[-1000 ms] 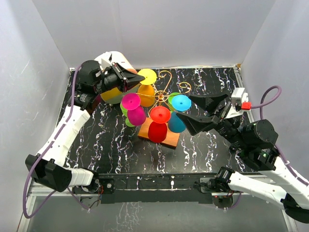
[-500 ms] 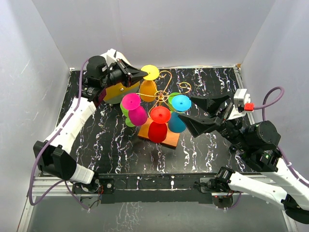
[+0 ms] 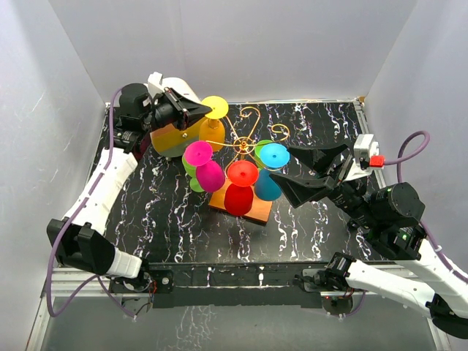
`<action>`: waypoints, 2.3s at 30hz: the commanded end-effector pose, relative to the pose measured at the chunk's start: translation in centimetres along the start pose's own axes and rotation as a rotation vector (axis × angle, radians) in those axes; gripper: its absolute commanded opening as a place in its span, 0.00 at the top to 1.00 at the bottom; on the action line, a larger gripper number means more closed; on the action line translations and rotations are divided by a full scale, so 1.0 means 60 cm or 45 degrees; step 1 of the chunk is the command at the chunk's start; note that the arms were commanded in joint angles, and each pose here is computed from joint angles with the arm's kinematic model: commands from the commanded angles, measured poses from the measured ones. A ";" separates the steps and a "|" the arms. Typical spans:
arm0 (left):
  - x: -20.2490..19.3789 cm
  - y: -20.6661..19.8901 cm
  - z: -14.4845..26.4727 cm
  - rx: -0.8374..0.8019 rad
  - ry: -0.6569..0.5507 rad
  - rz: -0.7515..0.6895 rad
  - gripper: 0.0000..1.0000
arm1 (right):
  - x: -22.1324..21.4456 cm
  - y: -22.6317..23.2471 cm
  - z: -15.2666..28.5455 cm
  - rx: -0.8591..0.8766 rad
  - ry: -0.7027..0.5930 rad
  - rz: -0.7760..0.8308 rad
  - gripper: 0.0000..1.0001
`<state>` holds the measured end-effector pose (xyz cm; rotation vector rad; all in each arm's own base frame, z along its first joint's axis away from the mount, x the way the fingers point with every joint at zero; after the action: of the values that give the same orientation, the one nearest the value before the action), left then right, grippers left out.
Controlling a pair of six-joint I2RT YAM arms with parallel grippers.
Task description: Place the wine glass upside down on the wine glass rack
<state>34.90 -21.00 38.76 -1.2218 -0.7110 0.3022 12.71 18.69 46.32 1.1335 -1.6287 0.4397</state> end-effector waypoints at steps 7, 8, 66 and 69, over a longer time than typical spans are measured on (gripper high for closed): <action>-0.010 -0.051 0.057 -0.092 -0.019 -0.115 1.00 | 0.029 0.005 0.004 -0.004 -0.065 -0.025 0.17; -0.013 -0.049 0.061 -0.089 -0.015 -0.125 1.00 | 0.027 0.005 0.004 -0.003 -0.064 -0.025 0.17; 0.020 -0.008 0.230 0.625 -0.343 -0.708 0.46 | -0.020 -0.165 0.050 -0.989 0.003 -0.109 0.21; 0.020 -0.018 0.268 0.663 -0.426 -0.768 0.42 | -0.025 -0.188 0.069 -1.163 -0.038 -0.151 0.22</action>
<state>27.96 -11.71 39.80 -0.5535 -1.0081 0.1659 18.98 14.86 41.30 0.6996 -1.5091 -0.0850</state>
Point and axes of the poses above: each gripper's point midway between its finger pads, its own z axis back along the fingers, its own y axis along the line the jaws close on, x = y × z, the point moved 3 cm from there along z, back along the fingers, and after that the axes turned 6 degrees about -z, right-handed, at the moved point
